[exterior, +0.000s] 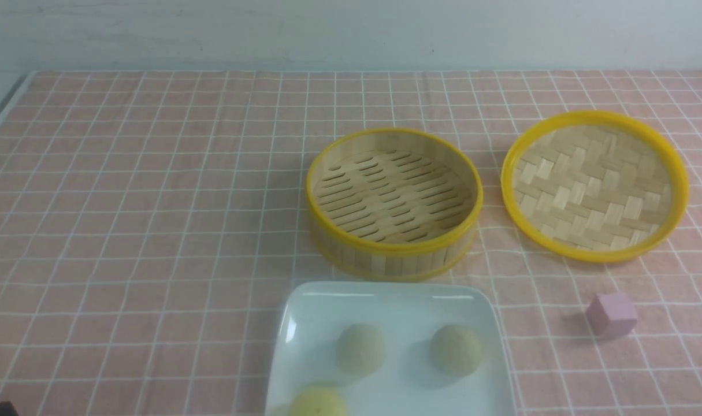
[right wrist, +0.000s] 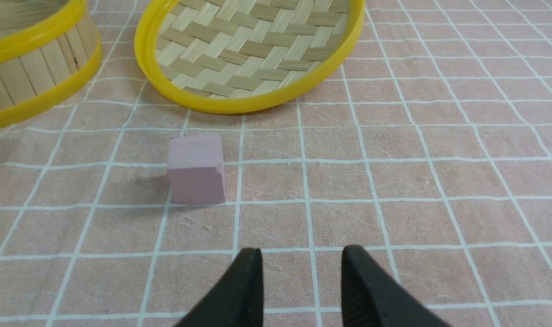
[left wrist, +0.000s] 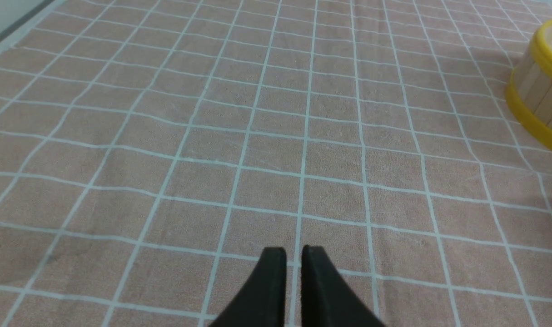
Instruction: Put the steamed buns into the plate on the pink tablecloth.
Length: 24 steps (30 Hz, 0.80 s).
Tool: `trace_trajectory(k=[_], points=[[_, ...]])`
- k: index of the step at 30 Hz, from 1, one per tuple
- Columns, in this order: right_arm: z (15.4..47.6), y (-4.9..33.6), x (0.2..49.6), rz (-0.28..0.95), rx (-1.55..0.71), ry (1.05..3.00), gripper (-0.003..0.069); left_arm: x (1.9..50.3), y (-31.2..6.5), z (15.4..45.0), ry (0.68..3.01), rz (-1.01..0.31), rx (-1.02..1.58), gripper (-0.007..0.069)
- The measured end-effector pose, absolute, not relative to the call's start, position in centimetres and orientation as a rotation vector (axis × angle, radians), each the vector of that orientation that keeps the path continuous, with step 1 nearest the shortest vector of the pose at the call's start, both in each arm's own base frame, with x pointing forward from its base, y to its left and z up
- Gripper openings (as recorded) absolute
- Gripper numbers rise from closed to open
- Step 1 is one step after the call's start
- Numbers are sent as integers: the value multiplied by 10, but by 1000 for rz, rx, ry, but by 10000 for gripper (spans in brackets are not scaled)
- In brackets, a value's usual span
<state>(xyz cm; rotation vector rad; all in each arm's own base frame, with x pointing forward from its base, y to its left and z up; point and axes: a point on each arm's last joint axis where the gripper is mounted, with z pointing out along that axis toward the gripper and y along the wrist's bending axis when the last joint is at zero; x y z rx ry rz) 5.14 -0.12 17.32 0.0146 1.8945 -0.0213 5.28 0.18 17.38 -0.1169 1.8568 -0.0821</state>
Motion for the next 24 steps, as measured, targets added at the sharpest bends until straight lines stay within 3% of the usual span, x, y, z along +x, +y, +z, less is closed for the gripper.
trace_trajectory(k=[24], points=[[173, -1, 51, -21, 15, 1895, 239, 53, 2, 174, 1857, -82, -117, 104]])
